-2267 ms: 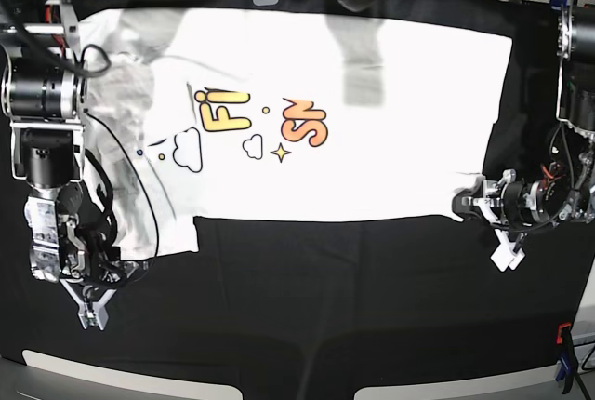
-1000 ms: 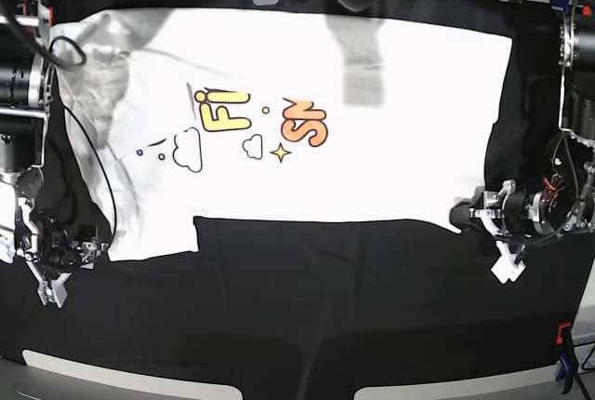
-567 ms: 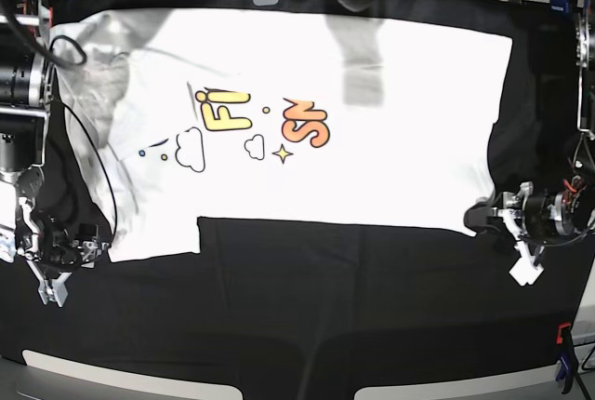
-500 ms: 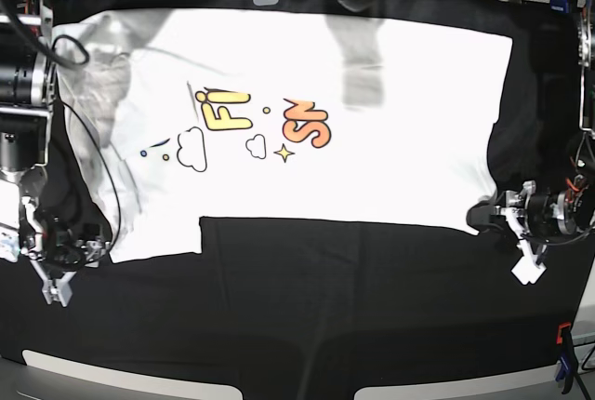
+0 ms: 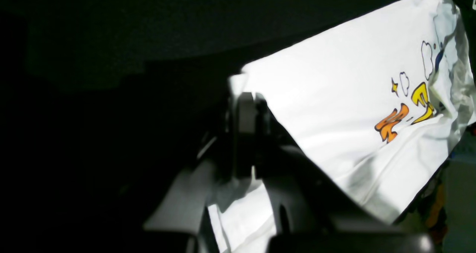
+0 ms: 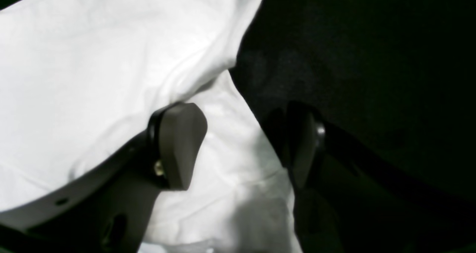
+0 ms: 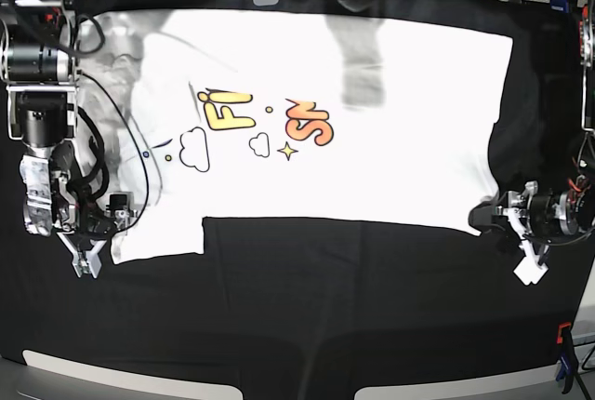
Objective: Layout the t-shirt on the table in an organized manner, then fold the t-shirt properly
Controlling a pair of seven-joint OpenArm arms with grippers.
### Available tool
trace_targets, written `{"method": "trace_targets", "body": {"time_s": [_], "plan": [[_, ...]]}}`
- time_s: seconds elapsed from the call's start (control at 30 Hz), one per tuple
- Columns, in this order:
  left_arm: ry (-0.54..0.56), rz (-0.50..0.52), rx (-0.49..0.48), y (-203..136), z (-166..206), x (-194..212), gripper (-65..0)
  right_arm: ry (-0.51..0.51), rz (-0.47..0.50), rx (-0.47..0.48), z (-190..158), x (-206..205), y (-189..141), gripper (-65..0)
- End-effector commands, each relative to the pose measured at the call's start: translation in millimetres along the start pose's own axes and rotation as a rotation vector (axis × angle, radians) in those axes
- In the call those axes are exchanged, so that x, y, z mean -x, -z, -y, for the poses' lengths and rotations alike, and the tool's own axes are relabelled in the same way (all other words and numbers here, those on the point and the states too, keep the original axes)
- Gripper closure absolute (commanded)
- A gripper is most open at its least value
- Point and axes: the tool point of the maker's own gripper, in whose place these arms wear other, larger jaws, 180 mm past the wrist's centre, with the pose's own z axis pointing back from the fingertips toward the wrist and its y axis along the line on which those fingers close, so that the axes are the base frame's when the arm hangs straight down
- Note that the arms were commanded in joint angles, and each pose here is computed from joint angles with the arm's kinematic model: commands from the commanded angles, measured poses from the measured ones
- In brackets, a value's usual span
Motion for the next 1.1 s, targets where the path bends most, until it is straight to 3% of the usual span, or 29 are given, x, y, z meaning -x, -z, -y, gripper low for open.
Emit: {"method": "trace_targets", "body": {"time_s": [0.0,0.43,0.53,0.63,0.77,0.97,1.07], "plan": [[0.03,0.064,-0.002,-13,0,-26,0.0,-0.002,0.033,0.001,2,-15,-5,-36.8],[0.03,0.064,-0.002,-13,0,-26,0.0,0.031,0.146,-0.013,3,-59,-19,-36.2],[0.03,0.063,-0.002,-13,0,-26,0.0,0.056,0.145,-0.04,-2,-62,-19,-23.2],[0.03,0.063,-0.002,-13,0,-26,0.0,0.041,0.133,-0.03,-3,-58,-17,-1.9],[0.03,0.063,-0.002,-13,0,-26,0.0,0.031,0.098,0.037,6,-54,-16,0.0],[0.03,0.063,-0.002,-13,0,-26,0.0,0.005,0.106,0.039,3,-66,-27,0.0],[0.03,0.062,-0.002,-13,0,-26,0.0,-0.057,0.132,0.012,-6,-77,-36,0.0]]}}
